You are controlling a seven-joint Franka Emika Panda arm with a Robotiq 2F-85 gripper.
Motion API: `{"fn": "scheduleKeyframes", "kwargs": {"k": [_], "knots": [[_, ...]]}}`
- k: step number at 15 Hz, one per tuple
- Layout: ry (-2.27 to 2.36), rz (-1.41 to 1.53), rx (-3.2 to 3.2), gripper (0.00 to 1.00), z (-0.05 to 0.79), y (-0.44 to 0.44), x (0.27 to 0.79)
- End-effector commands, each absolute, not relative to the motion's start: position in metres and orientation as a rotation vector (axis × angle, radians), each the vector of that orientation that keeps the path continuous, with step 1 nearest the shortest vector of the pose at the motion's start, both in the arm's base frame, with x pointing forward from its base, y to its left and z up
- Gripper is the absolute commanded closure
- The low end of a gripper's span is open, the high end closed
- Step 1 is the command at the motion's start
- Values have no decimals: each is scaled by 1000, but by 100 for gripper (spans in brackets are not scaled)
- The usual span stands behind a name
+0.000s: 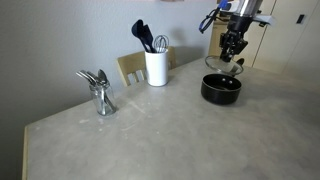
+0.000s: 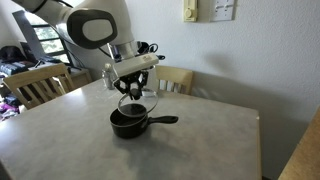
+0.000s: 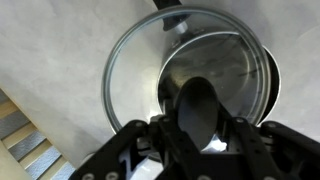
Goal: Pick the lid and put it on the pot
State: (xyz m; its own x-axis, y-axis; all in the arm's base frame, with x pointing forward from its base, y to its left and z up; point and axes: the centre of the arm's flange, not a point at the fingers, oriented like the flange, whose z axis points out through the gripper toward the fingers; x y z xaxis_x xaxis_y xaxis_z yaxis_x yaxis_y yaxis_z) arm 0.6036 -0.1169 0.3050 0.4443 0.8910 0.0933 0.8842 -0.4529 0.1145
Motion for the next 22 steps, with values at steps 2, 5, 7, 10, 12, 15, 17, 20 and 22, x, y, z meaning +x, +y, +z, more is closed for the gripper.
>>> {"fn": "scheduleKeyframes", "kwargs": {"k": [2,5,7,10,12,15,17,20,22], "knots": [[1634,172,2620,85,304,-116,600],[1699,158,2603,85,298,-110,598],[1762,138,2586,85,290,-102,599],[1837,109,2563,85,276,-91,602],[1865,94,2551,85,266,-86,603],[1884,83,2535,85,259,-84,607],[1895,87,2520,85,262,-81,610],[1924,91,2488,85,264,-74,615],[1945,89,2473,85,264,-69,618]]}}
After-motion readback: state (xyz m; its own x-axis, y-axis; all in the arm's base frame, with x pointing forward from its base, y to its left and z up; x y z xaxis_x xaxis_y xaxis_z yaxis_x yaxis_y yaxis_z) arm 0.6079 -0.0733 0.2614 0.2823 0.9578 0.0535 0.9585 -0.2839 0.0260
